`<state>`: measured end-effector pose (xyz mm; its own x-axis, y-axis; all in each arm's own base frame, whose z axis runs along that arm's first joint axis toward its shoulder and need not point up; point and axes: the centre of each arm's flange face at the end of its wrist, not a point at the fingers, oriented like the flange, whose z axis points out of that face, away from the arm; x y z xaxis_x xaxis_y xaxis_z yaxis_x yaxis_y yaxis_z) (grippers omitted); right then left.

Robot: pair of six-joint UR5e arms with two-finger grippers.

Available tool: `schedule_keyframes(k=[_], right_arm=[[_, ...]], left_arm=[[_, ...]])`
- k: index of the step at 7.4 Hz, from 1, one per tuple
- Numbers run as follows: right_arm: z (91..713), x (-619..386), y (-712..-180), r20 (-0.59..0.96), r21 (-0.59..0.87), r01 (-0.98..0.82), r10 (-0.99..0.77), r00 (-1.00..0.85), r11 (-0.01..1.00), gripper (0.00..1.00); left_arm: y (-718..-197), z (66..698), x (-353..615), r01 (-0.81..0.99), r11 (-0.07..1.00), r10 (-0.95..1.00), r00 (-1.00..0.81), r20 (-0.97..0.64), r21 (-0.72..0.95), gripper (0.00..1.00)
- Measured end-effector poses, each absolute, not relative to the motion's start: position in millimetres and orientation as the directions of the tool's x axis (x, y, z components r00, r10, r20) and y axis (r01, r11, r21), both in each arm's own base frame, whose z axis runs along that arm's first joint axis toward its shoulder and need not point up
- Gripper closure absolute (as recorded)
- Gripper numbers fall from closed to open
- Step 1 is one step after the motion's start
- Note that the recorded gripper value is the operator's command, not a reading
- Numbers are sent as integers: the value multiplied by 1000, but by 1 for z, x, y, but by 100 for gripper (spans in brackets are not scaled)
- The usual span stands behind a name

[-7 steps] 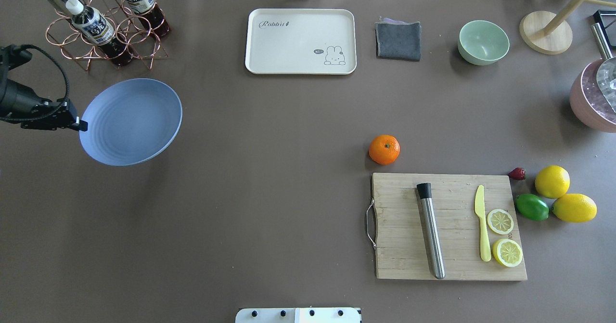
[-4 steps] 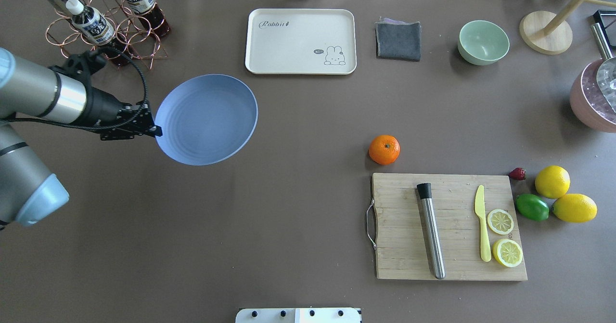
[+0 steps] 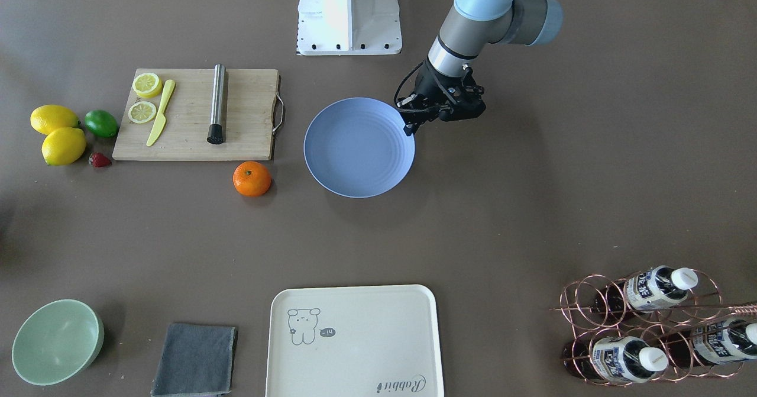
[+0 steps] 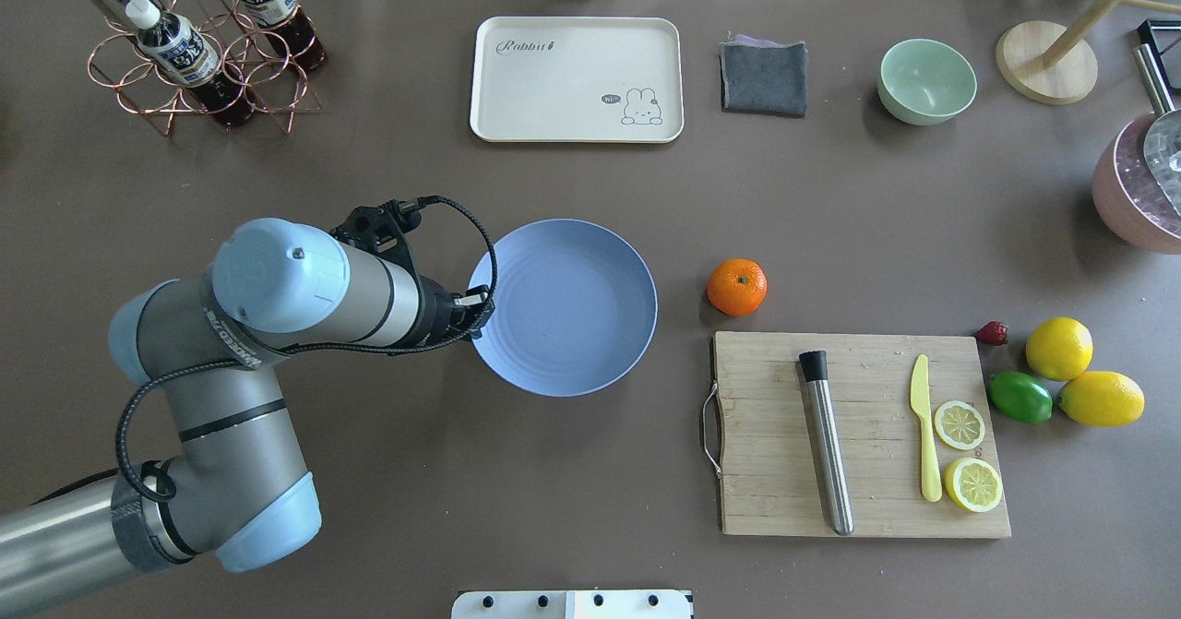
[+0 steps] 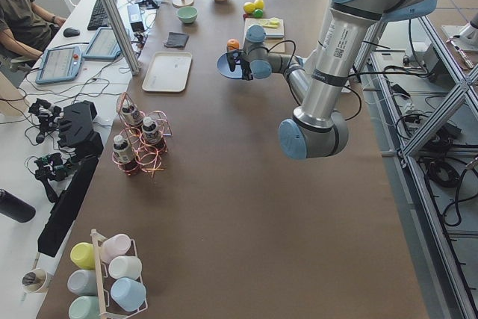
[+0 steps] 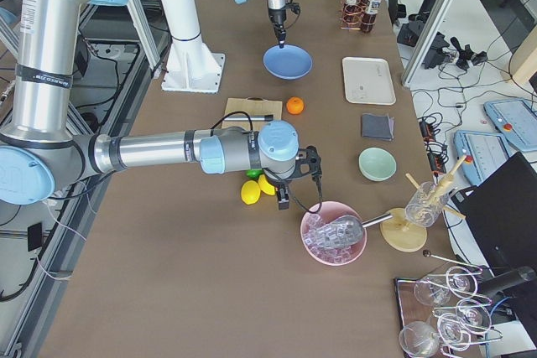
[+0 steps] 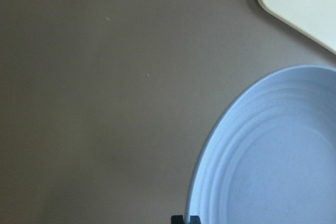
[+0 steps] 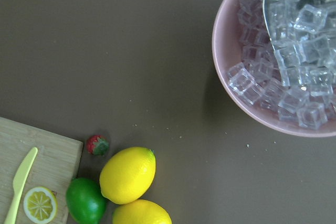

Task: Pick orange to plate
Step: 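Hold the plate with the left gripper while the right gripper reaches the orange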

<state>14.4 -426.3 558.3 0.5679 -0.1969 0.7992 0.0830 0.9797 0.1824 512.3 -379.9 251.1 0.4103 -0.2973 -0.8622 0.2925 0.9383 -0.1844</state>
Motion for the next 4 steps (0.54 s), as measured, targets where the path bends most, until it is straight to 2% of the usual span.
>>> schedule_keyframes(k=[4], right_arm=[[443,-84,-469,837,106,47,-115,534,993,0]], left_arm=[[-378,269,545,292,941,-284,409,-867,-170,100]])
